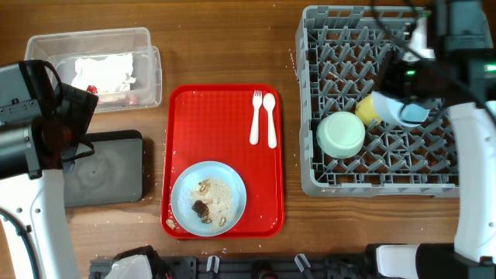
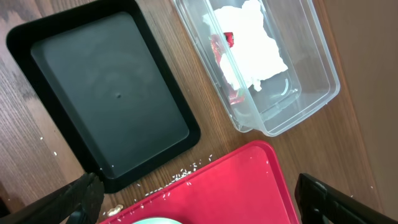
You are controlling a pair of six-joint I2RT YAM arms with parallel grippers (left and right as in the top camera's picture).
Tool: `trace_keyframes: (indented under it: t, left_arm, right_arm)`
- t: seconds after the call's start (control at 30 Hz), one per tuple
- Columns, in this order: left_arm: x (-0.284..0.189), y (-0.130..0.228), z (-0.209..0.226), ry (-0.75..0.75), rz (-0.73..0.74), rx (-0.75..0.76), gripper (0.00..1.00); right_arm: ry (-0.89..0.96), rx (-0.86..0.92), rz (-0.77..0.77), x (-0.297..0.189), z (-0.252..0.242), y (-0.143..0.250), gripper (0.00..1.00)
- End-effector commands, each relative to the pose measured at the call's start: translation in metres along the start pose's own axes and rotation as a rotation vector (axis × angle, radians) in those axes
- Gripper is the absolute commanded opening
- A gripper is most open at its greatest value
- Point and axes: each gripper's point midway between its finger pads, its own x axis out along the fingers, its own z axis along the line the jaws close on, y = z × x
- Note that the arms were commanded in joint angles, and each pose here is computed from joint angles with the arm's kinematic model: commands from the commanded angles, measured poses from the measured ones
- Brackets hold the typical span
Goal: Sort waste into correct bins and load items into the dishwasher rack
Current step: 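Carry the light-blue bowl into the rack beside the green bowl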
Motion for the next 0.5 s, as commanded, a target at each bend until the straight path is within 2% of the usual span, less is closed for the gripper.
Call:
trace_keyframes:
  t: [0.0, 0.07, 0.17, 0.47]
  left_arm:
    - [-0.002, -0.003, 0.002, -0.003, -0.017, -0.022, 1.00]
    - [-0.002, -0.003, 0.002, -0.003, -0.017, -0.021, 1.00]
    - [-0.002, -0.003, 0.002, -0.003, -0.017, -0.021, 1.00]
    - [-0.002, -0.003, 0.002, -0.003, -0.017, -0.022, 1.00]
  right_arm:
    - [-0.295, -0.094, 0.084, -0.001, 0.011, 0.013, 0.04]
    - [-0.438, -0.145, 0.091, 0.001, 0.011, 0.016, 0.04]
    - [-0.587, -0.109, 0.094, 0.004, 0.003, 0.020, 0.04]
    - [-0.827, 0.023, 0.092, 0.027, -0.020, 0.043, 0.04]
